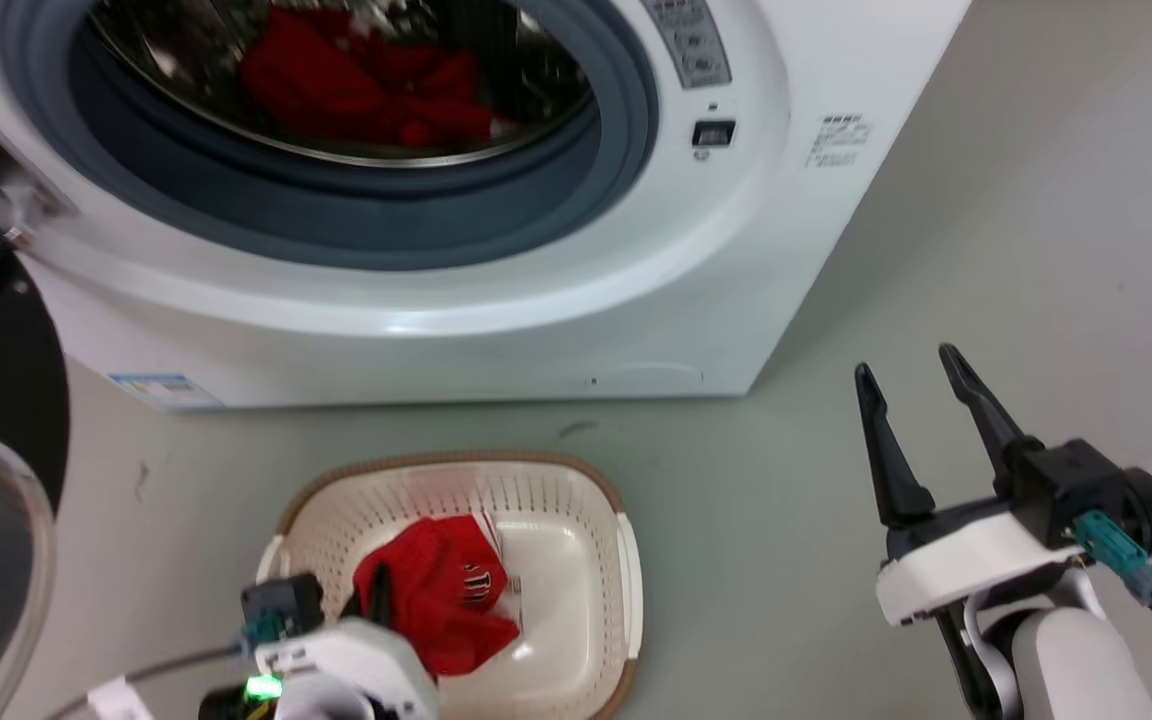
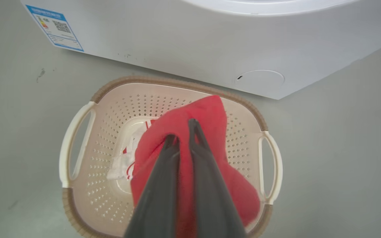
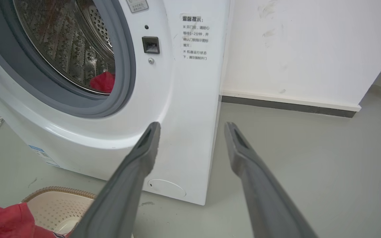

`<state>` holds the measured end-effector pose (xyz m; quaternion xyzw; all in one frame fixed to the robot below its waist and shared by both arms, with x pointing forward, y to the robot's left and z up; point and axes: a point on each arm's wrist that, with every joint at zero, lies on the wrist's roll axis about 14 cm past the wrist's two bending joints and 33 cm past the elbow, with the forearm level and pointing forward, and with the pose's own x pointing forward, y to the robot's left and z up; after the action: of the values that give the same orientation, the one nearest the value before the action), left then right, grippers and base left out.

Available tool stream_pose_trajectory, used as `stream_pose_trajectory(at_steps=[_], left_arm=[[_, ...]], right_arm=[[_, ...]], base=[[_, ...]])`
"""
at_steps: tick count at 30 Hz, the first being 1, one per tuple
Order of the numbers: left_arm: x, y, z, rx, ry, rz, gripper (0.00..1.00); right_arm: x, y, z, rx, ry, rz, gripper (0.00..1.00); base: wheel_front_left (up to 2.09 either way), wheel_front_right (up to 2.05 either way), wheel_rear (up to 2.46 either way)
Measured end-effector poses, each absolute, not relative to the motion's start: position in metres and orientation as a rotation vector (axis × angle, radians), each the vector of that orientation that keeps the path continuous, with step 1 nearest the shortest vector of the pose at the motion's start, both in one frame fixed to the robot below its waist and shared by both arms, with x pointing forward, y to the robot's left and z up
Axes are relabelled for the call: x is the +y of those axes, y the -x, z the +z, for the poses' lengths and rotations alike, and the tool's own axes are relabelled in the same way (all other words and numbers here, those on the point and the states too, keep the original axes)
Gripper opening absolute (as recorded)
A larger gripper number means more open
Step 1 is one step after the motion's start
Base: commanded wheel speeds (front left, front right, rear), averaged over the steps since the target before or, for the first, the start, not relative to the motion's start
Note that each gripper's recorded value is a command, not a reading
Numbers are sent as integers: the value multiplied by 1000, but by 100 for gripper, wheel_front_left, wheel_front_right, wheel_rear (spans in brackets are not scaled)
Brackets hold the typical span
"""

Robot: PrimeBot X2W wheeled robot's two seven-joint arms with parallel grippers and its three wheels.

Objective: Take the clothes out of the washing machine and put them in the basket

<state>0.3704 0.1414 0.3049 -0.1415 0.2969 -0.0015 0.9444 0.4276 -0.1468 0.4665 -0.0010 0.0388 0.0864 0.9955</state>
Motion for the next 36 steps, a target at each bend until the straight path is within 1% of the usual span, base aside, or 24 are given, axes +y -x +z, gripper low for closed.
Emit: stream_pose_trajectory(at_steps=[5, 11, 19, 25, 26, 27, 28, 29, 36], left_arm=[[141, -393, 272, 695, 271, 20, 0], [137, -406, 235, 799, 258, 34, 0], [140, -389, 172, 992, 278, 96, 0], [147, -376, 140, 1110, 228, 78, 0], [145, -373, 136, 1135, 230, 74, 2], [143, -371, 133, 1152, 228, 69, 28], [142, -369, 132, 1162, 228, 67, 79], [142, -368, 132, 1163, 228, 67, 100], [150, -380, 161, 1068, 222, 83, 100]], right_arm=[[-141, -444, 445, 121, 3, 193, 100], [-138, -459, 418, 168, 15, 208, 100], [-142, -468, 370, 258, 13, 205, 100], [-145, -468, 344, 313, 21, 204, 100], [-145, -468, 341, 318, 22, 203, 100], [-146, -467, 338, 326, 23, 201, 100], [-147, -467, 336, 329, 24, 201, 100], [-146, -467, 336, 330, 24, 202, 100], [-143, -469, 361, 270, 16, 208, 100]], base=[[0, 0, 0], [0, 0, 0], [0, 0, 0], [0, 0, 0], [0, 0, 0], [0, 0, 0], [0, 0, 0], [0, 0, 0], [0, 0, 0]])
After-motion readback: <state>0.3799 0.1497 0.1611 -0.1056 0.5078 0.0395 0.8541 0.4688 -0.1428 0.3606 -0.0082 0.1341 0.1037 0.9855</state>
